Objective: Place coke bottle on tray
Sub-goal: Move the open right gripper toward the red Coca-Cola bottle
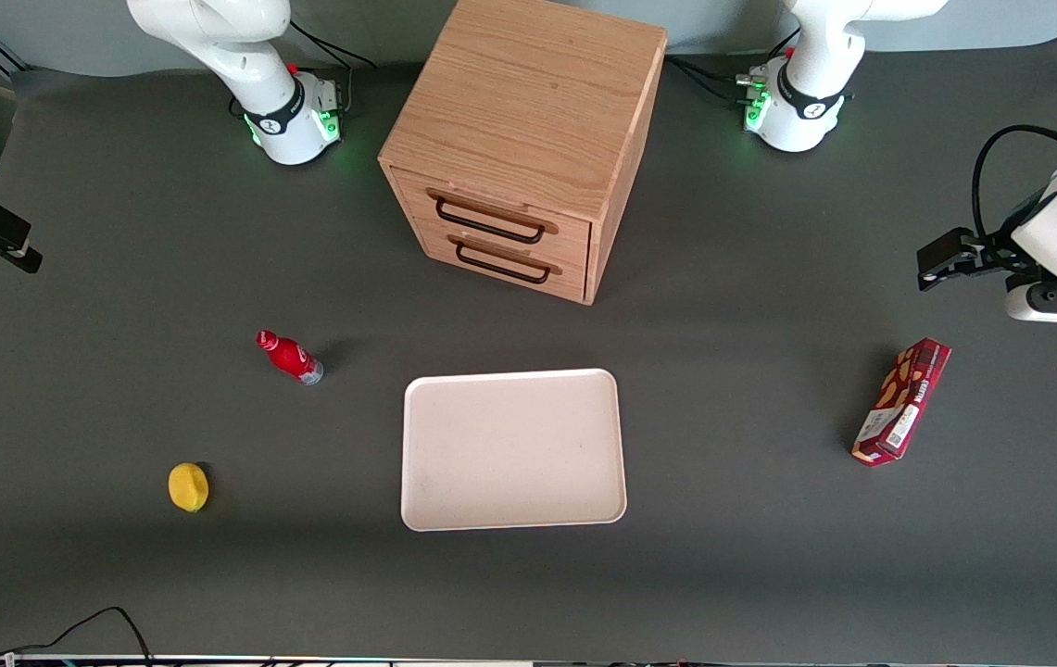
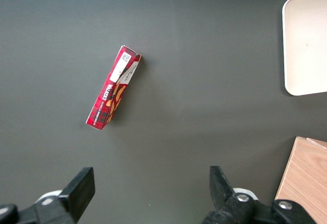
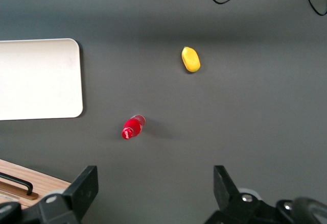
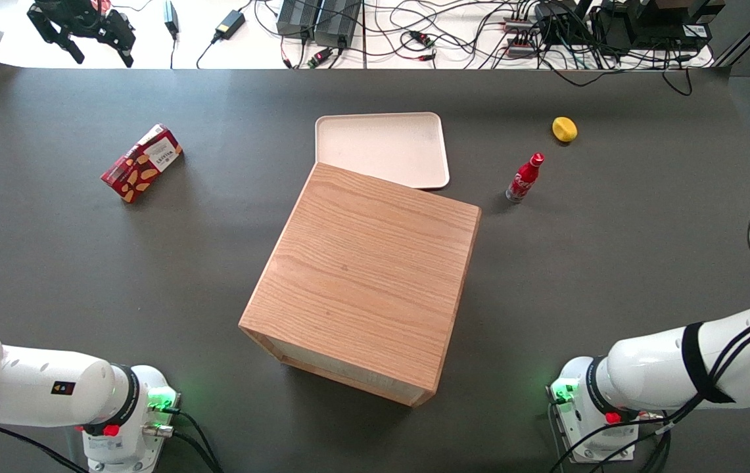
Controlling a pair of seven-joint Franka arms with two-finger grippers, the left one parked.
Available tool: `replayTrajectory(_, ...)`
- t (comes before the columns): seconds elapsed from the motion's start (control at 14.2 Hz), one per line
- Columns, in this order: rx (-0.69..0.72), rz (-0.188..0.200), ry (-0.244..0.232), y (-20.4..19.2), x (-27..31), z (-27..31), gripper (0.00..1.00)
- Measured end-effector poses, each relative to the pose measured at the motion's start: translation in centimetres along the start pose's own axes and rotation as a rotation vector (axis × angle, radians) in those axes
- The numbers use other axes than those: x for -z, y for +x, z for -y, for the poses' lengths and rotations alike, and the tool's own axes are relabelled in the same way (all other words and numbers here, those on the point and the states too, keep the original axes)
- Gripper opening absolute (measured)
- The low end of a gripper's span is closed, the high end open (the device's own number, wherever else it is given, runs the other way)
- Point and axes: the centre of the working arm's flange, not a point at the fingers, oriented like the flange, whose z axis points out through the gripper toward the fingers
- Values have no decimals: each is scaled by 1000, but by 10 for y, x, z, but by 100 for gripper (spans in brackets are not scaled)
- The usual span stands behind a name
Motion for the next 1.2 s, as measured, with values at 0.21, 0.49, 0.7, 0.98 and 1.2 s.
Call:
replayTrajectory(0.21,-59,-5,7,-2,7,17,100)
replayTrajectory(0.49,-115,8,12,-6,8,38,100)
replayTrajectory(0.7,-95,42,16,-5,-3,57,100)
replayTrajectory(0.98,-65,157,85,18,-72,83,100)
replayTrajectory(1.2,-69,164,95,36,-130,89,100)
